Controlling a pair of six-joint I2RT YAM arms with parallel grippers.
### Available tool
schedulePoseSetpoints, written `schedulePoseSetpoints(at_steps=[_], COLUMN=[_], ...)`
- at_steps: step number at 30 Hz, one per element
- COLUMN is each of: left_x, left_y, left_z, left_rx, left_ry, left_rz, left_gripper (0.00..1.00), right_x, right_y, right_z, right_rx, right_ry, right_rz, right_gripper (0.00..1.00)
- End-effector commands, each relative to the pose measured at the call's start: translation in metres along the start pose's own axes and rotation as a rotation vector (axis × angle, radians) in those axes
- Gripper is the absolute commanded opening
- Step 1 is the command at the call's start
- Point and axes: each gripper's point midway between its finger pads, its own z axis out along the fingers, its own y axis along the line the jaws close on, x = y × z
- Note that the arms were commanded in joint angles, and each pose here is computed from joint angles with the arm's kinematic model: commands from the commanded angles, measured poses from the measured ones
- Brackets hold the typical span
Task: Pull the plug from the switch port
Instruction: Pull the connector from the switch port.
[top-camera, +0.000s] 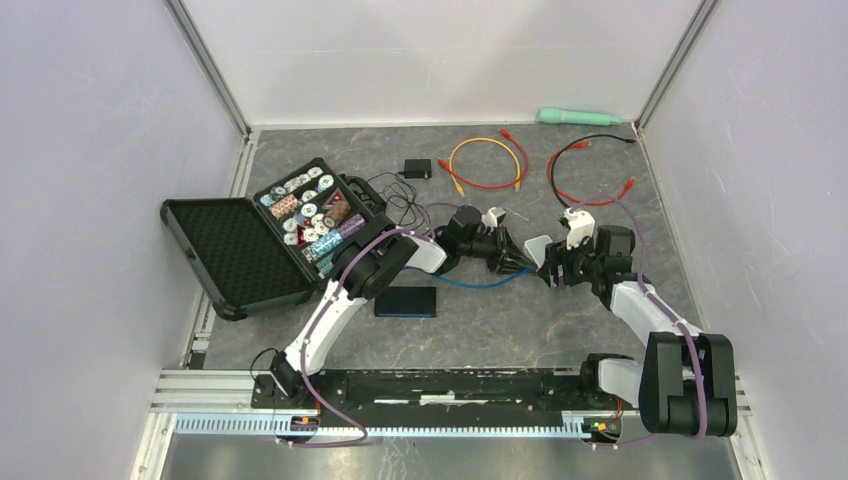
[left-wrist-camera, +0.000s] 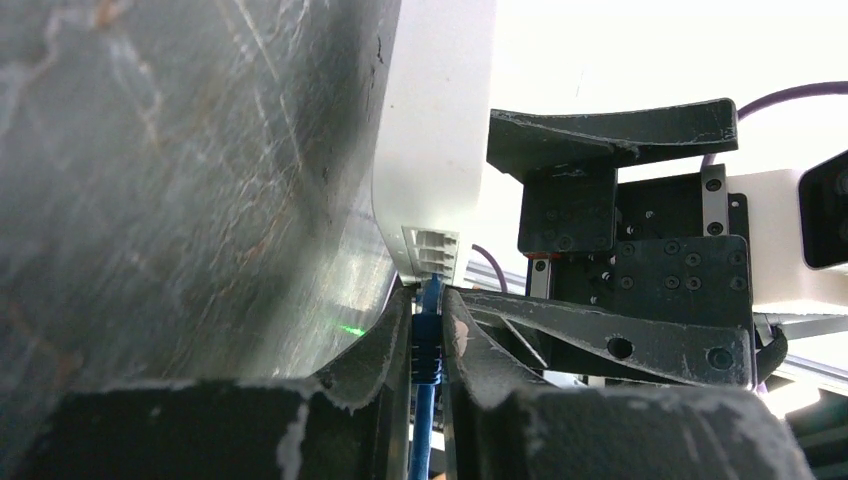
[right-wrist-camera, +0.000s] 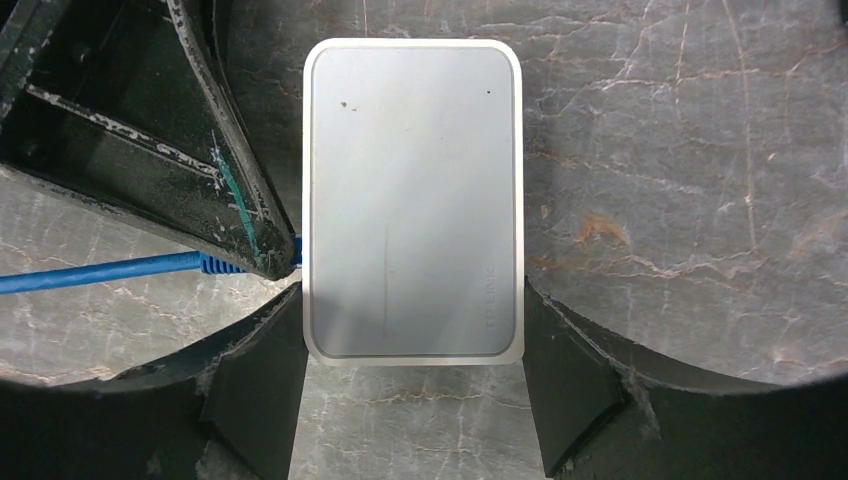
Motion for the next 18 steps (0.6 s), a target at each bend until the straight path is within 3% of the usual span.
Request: schedulePoseSetpoints(at_steps=[1,7,18], left_x=[0.022,0.031,0.028], left_y=[0.034,0.038,0.024], left_z=[-0.01,-0.018,-0.016], left_rx=[-0.106,-0.127,-0.091], left_ry=[0.021,0.004,0.045], left_rz=[-0.16,-0.182,-0.114], left_gripper=[0.02,0.02,0.02], right_x=[-0.059,-0.056,-0.048], right_y=[-0.041,-0.054,-0.048], right_z=[-0.011,-0.016,-0.008], right_rx=[0.2,0.285,0.22], right_ry=[-0.205,-0.193,-0.152], right_rz=[0.013,0.03,-0.092], right_gripper=[0.0,0.0,0.0])
